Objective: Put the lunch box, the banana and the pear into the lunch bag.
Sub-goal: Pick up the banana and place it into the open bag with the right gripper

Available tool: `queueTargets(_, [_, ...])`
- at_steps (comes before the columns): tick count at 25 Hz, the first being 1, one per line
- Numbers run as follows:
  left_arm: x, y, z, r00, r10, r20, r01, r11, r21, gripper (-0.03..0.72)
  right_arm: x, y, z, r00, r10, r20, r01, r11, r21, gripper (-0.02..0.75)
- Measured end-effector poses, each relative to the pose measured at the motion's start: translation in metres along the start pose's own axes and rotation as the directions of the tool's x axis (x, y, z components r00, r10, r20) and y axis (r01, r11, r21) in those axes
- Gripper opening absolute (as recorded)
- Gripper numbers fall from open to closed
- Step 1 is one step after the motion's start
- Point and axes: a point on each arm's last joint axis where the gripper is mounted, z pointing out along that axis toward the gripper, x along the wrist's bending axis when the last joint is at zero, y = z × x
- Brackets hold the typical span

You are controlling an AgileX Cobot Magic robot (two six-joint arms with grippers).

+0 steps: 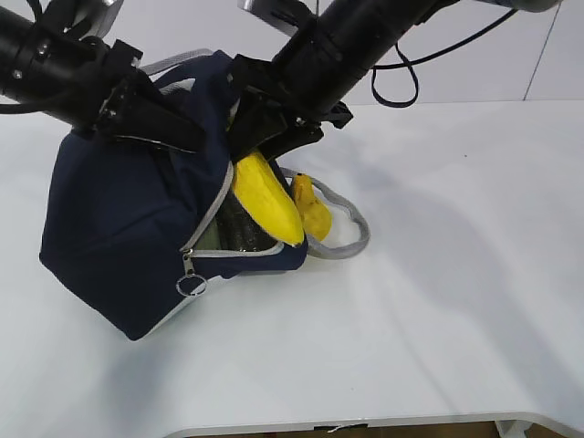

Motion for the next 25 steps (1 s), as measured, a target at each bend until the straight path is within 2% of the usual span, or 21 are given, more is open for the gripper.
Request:
queueTargets(6, [-0.002,-0.001,0.0,1.0,-0.006,0.026,0.005,1.0,0.013,-0.01,0.003,0.001,0.0,0.998,-0.062,-0.028,0.062,0.998,-0.011,0.29])
queueTargets(15, [-0.003,-0.002,0.0,0.999,-0.007,0.034,0.006,1.0,0.017,-0.01,-0.002,0.015,-0.001,0.996,-0.086,0.032,0.09,0.982,-0.165,0.29])
queueTargets(22, [-0.003,-0.001,-0.001,0.999,-0.01,0.036,0.01,1.0,0.013,-0.01,-0.007,0.019,0.016,0.997,-0.025,-0.067,0.011,0.981,-0.195,0.289])
queueTargets(25, [-0.003,-0.001,-0.001,0.999,-0.011,0.037,0.011,1.0,0.012,-0.01,-0.009,0.02,0.019,0.997,-0.025,-0.078,0.009,0.98,-0.201,0.289])
